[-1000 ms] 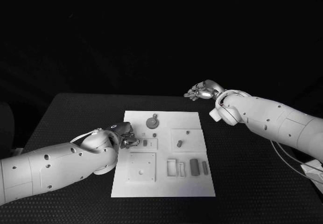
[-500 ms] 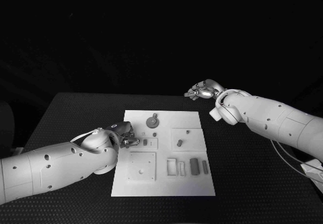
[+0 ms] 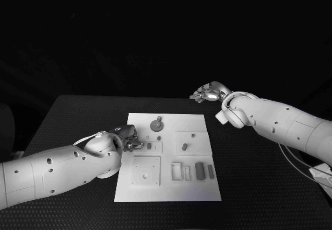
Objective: Assemble the parts on the task board
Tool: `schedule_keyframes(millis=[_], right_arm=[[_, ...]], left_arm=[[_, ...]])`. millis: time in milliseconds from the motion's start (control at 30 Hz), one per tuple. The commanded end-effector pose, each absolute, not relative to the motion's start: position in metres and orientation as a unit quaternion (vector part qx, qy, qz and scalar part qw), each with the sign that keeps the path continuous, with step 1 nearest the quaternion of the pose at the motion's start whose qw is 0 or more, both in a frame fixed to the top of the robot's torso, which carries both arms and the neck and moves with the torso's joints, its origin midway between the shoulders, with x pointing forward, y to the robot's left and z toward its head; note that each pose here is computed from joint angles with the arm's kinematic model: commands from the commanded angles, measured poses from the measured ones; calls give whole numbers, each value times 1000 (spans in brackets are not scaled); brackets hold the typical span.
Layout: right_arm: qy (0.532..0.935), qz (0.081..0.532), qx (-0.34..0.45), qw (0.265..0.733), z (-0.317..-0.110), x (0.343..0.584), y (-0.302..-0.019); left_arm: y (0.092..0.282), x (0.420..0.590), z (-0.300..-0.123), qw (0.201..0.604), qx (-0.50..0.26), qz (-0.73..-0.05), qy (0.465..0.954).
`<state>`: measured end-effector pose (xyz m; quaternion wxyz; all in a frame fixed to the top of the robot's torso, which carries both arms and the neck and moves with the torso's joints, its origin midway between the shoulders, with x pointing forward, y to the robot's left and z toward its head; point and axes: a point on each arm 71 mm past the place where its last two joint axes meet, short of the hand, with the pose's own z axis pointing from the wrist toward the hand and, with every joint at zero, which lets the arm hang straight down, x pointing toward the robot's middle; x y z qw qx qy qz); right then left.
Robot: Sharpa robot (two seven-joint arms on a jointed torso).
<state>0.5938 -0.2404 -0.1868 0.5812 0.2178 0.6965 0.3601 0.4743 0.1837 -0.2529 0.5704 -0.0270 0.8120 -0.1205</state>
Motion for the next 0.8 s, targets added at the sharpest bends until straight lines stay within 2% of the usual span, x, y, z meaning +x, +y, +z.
schedule_keyframes(millis=[33,800], right_arm=[[699,364,215,577,-187,594,-240],[699,363,216,577,-187,594,-240]], left_arm=[[183,469,-266,539,-14,-105,836],[182,470,-265,544,-18,-111,832]])
